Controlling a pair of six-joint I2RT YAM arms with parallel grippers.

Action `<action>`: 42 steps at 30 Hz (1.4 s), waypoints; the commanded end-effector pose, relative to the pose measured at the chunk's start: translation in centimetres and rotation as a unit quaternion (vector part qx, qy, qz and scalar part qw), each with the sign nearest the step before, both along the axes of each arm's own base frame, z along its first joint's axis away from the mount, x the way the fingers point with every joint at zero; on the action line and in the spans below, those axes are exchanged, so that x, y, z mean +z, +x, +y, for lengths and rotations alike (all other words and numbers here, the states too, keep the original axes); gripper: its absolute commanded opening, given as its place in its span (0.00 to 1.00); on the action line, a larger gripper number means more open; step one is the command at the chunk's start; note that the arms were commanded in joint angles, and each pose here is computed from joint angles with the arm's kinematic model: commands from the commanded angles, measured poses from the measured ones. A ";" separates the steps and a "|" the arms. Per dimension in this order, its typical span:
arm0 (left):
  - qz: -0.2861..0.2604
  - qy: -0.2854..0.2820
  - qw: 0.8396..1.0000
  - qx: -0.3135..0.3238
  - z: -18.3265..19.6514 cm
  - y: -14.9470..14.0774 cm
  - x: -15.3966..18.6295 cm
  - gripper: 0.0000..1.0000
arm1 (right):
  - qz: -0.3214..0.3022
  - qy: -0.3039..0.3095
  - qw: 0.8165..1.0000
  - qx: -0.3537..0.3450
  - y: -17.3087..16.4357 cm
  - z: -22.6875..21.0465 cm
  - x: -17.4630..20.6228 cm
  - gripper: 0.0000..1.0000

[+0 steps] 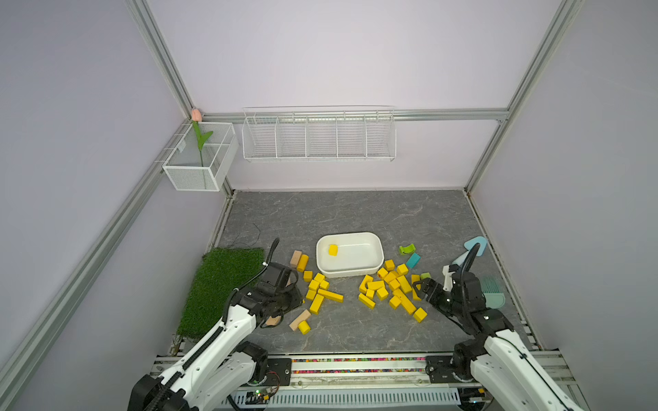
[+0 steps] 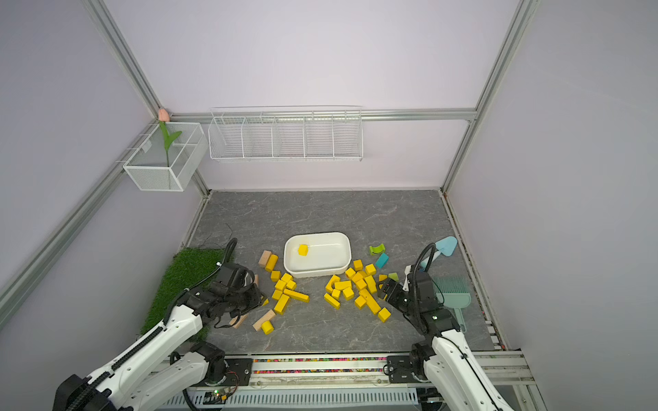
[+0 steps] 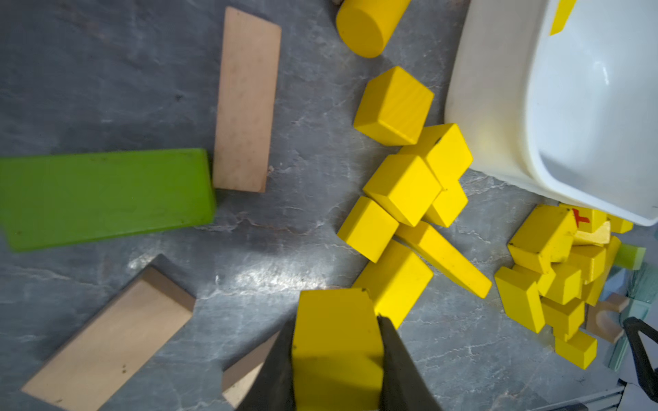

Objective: Pick out the yellow building blocks
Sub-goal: Pick up the building block from the center of the board, then place the building block in the storage box.

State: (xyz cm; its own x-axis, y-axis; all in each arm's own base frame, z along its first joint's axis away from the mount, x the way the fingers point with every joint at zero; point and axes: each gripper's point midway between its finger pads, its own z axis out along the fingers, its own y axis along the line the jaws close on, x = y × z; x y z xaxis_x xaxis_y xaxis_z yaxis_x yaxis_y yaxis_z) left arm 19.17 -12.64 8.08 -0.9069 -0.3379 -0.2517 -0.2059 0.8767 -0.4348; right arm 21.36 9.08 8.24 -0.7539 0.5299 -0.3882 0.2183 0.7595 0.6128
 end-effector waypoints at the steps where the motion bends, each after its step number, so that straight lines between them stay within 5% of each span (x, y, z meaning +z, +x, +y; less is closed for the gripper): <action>1: -0.038 -0.012 0.999 -0.034 -1.4 1.5 3.0 0.20 | 0.005 0.006 1.000 -0.001 -0.1 0.1 -0.3 0.90; 13: -0.071 0.054 0.979 -0.184 -9.9 9.2 9.0 0.22 | 0.002 0.008 1.000 -0.002 -0.2 0.0 -0.2 0.90; 18: -0.052 0.122 0.959 -0.249 -13.5 12.3 7.3 0.24 | 0.000 0.009 1.000 -0.002 -0.2 0.1 -0.1 0.90; 26: -0.007 0.138 0.948 -0.287 -18.4 15.7 2.7 0.24 | 0.002 0.012 1.000 0.001 -0.1 0.2 -0.3 0.90; 42: 0.013 0.236 0.934 -0.267 -17.7 19.3 -1.4 0.23 | 0.000 0.016 1.000 0.001 -0.1 0.1 -0.3 0.90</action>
